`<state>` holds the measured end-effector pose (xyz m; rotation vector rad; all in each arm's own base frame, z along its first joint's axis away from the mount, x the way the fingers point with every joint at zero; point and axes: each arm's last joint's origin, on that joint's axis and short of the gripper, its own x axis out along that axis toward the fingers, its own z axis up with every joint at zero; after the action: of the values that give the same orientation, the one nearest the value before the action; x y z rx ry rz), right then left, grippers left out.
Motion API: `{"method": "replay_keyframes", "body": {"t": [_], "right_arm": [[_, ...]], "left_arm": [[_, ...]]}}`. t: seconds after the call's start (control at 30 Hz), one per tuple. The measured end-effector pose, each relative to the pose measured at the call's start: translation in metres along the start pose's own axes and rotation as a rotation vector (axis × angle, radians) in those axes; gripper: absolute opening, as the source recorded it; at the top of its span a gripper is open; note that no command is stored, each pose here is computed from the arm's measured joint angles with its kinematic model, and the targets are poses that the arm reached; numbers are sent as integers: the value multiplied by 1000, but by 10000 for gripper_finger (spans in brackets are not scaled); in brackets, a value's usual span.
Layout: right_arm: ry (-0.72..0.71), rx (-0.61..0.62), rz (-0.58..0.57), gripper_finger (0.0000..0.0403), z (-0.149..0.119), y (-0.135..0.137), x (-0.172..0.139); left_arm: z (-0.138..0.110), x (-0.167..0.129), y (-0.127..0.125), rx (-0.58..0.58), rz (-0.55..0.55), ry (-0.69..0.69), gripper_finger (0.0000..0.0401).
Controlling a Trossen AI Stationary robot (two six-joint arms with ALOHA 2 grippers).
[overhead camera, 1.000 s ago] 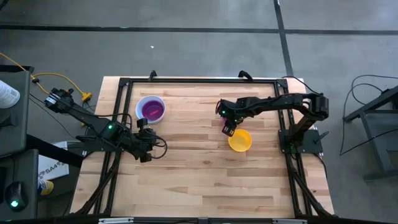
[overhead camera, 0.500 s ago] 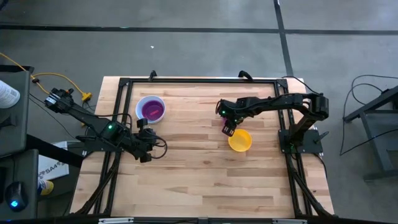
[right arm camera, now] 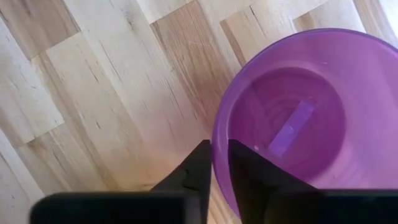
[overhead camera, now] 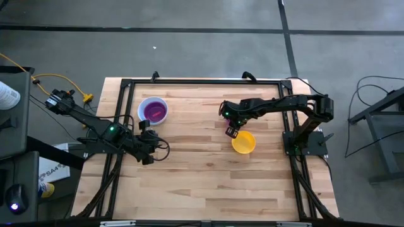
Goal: Nest bowls inside each other
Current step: Stack the violet bowl on top of the red bowl
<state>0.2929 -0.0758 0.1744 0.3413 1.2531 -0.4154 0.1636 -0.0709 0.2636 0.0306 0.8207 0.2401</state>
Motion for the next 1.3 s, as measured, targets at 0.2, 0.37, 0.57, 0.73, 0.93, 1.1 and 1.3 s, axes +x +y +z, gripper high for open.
{"method": "replay_keyframes", "body": {"t": [0.2,0.37,0.57,0.73,0.93,1.1,1.3], "right_arm": [[-1,-17,-1,7,0,0,0],[-1,-52,-1,5,0,0,0],[0,-126,-1,4,0,0,0],[1,-240,1,4,-1,4,0],[-48,-419,24,4,11,22,-17],[-142,-557,55,4,32,38,-47],[-244,-610,88,3,52,50,-74]], "left_arm": [[0,0,0,-1,0,0,124],[0,0,0,-2,0,0,124],[0,0,0,-4,0,0,124],[0,0,0,-13,0,1,124],[0,0,0,-22,-17,10,124],[-1,0,-2,-28,-65,38,124],[-6,-1,-1,-38,-69,92,123]]}}
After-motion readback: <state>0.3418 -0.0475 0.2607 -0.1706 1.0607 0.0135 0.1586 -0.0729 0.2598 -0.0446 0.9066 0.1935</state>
